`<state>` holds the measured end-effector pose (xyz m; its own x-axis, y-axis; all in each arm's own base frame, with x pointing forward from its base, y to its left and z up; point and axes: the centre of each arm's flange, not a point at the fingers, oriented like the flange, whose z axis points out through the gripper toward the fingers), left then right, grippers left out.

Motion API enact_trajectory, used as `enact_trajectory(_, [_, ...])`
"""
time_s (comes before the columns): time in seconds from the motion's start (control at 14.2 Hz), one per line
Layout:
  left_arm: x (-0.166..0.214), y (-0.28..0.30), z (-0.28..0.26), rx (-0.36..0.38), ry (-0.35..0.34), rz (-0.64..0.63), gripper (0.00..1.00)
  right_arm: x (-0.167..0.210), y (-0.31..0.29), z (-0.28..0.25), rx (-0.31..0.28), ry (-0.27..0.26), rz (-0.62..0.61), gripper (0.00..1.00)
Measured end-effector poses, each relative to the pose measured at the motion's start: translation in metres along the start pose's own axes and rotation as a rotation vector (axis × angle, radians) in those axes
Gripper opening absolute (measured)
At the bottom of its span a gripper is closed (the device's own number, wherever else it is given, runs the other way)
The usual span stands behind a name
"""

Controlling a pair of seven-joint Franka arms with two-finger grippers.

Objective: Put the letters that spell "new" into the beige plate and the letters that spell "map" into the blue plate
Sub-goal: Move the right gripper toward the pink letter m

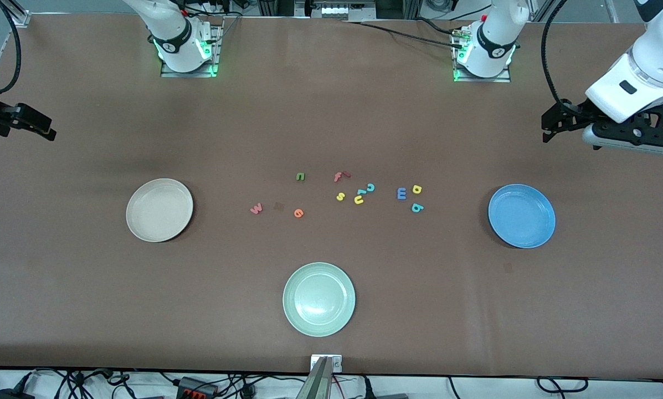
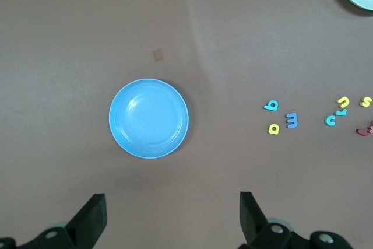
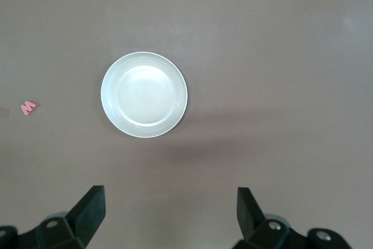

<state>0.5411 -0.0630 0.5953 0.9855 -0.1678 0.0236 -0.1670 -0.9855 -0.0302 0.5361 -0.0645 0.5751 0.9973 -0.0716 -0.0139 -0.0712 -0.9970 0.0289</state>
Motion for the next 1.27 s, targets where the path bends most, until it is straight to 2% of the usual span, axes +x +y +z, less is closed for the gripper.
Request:
enact_trajectory(0.85, [0.000,0.001,0.000,0.000,0.000,0.002,1.00,0.002,-0.003,0.004,-0.001,-0.006,-0.006,1.00])
enact_trajectory(1.13, [0.000,-0.001,0.000,0.000,0.000,-0.002,1.00,0.009,-0.005,0.019,-0.001,-0.035,-0.010,1.00])
enact_trajectory(1.27, [0.000,-0.001,0.000,0.000,0.000,-0.002,1.00,0.016,-0.026,0.040,-0.002,-0.073,-0.051,1.00])
